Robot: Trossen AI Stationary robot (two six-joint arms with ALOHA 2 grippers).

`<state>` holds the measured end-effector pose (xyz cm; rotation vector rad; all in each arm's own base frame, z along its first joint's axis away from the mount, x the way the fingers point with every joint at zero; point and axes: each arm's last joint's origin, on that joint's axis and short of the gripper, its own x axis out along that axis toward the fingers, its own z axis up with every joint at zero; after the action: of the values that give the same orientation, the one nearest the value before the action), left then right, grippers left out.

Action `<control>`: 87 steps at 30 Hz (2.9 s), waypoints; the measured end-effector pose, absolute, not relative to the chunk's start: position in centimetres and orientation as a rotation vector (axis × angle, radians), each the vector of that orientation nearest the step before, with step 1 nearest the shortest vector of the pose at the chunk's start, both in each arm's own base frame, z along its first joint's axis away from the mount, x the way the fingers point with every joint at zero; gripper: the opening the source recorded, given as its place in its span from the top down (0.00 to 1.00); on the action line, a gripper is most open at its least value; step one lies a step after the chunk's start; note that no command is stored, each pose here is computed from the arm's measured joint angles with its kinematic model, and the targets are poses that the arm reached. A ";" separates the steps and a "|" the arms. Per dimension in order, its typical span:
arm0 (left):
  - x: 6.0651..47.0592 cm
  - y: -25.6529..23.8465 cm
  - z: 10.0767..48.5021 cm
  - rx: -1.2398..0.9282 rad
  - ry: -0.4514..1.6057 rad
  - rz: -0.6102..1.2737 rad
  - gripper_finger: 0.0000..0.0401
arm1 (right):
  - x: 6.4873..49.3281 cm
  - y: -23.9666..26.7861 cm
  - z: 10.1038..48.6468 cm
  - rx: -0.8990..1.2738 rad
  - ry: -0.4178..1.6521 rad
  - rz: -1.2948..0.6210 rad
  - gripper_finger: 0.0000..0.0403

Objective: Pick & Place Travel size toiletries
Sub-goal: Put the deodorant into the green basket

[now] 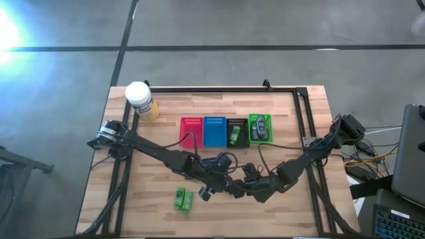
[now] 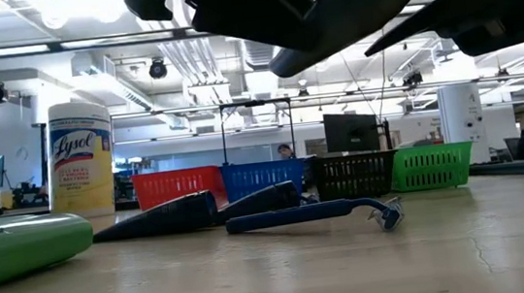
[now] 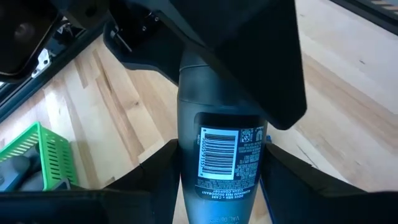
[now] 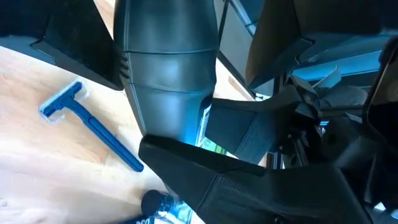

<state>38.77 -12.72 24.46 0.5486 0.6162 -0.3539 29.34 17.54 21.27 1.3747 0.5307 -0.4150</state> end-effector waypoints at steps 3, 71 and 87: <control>38.8 -12.7 24.4 0.550 0.619 -0.348 0.52 | 29.3 17.5 21.3 1.387 0.515 -0.427 0.19; 22.4 -4.6 22.5 -0.032 0.647 -0.085 0.11 | 25.0 -1.4 23.1 1.055 0.668 -1.222 0.52; 20.6 -3.2 20.6 -0.097 0.695 -0.159 0.11 | 26.2 -2.3 20.4 1.050 0.793 -1.299 0.47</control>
<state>20.62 -3.21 20.60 -0.0969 0.6947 -0.1591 26.19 -2.26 20.41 1.0498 0.7927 -1.2992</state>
